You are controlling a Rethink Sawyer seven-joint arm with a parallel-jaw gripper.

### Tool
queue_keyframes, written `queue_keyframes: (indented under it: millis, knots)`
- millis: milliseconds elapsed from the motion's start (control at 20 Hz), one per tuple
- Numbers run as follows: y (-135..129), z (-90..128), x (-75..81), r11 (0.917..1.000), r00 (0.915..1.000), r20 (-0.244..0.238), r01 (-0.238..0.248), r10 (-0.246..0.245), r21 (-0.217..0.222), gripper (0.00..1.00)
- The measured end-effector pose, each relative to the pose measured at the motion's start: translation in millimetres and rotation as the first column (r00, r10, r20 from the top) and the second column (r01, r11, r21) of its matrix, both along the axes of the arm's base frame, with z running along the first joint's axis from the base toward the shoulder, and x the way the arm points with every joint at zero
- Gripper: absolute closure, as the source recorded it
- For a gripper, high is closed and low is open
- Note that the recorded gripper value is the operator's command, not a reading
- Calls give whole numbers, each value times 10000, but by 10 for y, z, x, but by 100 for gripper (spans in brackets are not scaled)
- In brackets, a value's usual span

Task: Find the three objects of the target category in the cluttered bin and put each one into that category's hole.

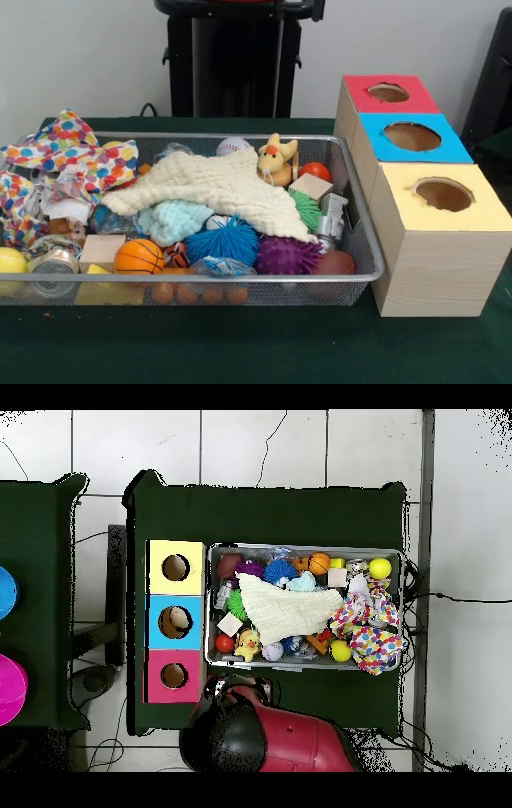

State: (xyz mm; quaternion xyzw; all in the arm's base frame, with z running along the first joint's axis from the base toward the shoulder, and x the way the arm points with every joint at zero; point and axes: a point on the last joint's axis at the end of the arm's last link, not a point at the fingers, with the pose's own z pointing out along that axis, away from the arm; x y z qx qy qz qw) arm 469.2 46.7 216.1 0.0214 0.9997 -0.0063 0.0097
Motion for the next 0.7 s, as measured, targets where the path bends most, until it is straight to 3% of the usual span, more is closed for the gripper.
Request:
queue_keyframes:
  millis: [250, 700]
  knots:
    - [-384, -89, 20, 9996, 9997, 40, 226, -225, -176, 0]
    - [-960, -404, 16, 9995, 9998, -212, 55, -61, -318, 0]
